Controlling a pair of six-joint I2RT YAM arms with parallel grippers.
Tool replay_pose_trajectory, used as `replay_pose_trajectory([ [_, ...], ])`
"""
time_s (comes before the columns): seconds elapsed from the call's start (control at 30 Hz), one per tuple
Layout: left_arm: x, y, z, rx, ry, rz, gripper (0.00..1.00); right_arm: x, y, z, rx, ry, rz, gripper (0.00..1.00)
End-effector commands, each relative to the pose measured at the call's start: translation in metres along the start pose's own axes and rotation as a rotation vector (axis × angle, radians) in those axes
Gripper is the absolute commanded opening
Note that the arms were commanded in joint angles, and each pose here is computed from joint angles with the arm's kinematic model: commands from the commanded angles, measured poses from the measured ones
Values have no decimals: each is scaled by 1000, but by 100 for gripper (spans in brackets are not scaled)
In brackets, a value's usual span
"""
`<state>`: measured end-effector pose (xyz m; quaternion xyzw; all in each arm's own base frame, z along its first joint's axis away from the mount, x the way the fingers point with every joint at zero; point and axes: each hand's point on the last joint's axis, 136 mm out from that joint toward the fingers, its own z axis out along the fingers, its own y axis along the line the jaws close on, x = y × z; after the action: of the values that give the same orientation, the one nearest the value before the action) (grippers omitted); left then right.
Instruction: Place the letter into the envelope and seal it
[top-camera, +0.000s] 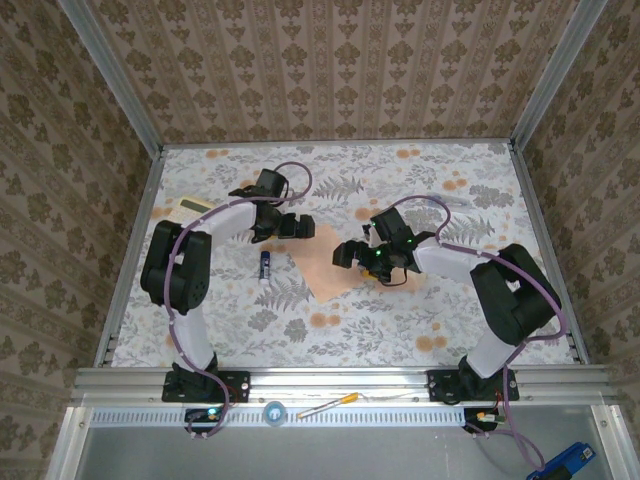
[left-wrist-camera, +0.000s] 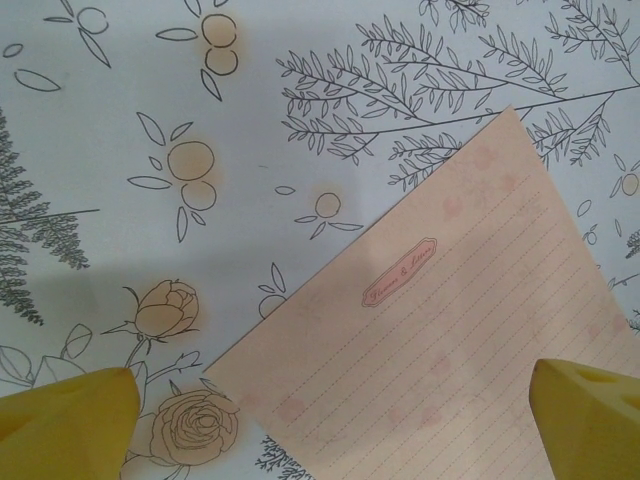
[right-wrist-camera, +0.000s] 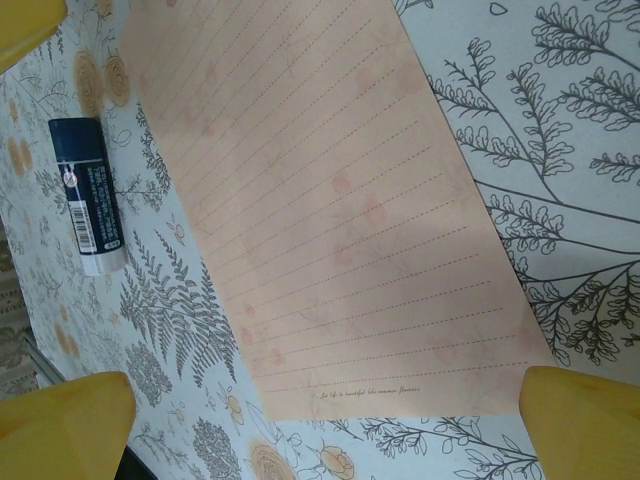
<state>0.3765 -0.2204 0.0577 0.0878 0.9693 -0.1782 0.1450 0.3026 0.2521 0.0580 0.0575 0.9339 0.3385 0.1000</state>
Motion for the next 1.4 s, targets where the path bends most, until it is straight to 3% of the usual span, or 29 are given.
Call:
replay_pose_trajectory([
  [0.0, 11, 0, 11, 4, 46, -23, 100, 4, -9, 7, 8, 16, 26, 100],
  [0.47, 25, 4, 21, -9, 115, -41, 100, 8, -18, 16, 22, 32, 37, 100],
  [0.73, 29, -23, 29, 53, 126, -18, 100, 10, -20, 18, 25, 36, 39, 100],
  [1.37, 25, -49, 2, 143, 98, -6, 100, 10, -23, 21, 30, 45, 38, 100],
])
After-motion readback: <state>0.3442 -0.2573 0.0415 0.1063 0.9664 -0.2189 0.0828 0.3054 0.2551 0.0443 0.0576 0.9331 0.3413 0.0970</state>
